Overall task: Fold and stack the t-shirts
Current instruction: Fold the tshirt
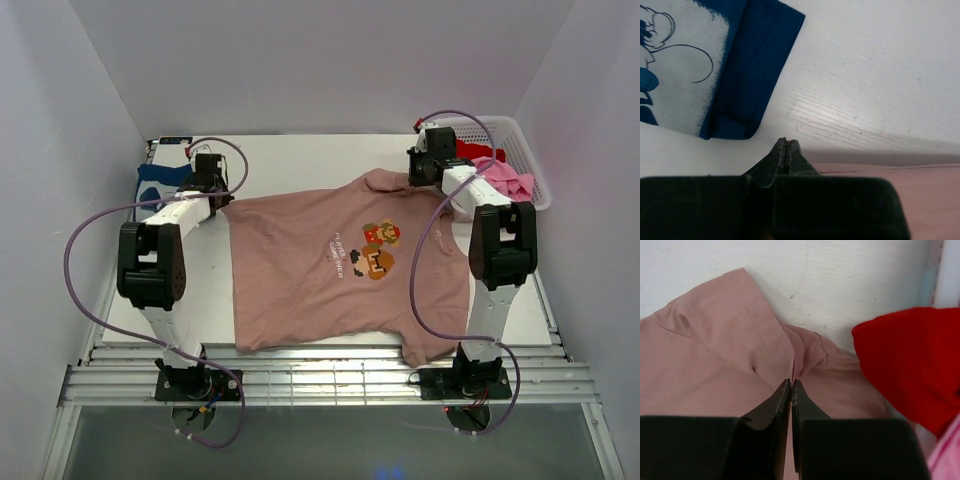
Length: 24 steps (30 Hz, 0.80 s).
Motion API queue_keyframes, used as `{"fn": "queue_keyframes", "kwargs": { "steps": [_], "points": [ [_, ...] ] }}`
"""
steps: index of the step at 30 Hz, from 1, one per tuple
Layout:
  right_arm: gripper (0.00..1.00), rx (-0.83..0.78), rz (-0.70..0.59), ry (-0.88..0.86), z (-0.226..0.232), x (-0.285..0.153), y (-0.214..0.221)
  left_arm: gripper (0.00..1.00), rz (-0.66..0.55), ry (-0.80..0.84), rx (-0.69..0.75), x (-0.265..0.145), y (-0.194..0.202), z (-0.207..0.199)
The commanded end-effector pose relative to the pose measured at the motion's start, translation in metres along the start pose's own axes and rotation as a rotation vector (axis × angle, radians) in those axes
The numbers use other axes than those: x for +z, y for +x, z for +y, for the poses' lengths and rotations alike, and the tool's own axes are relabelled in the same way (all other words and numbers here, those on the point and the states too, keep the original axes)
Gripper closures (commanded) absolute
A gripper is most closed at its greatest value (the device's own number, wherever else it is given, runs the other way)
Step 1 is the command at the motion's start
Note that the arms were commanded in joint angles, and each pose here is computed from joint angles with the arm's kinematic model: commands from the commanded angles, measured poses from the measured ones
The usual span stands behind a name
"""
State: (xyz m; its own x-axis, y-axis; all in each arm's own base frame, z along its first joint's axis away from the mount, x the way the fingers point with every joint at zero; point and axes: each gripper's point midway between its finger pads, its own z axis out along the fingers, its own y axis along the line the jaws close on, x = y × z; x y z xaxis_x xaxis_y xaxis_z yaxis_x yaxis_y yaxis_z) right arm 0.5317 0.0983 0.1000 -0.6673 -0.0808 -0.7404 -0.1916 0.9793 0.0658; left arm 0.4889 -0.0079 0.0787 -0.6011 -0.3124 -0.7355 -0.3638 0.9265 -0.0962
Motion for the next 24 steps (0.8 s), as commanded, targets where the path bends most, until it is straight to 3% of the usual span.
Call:
{"fn": "queue_keyframes", "kwargs": {
  "steps": [1, 24],
  "points": [
    [0.92, -0.023, -0.085, 0.069, -0.011, -0.036, -0.026, 1.00, -0.148, 0.045, -0.074, -0.038, -0.044, -0.002],
    [0.92, -0.055, 0.001, 0.263, -0.041, -0.119, 0.035, 1.00, -0.050, 0.122, -0.125, -0.090, 0.037, 0.007]
  ]
}}
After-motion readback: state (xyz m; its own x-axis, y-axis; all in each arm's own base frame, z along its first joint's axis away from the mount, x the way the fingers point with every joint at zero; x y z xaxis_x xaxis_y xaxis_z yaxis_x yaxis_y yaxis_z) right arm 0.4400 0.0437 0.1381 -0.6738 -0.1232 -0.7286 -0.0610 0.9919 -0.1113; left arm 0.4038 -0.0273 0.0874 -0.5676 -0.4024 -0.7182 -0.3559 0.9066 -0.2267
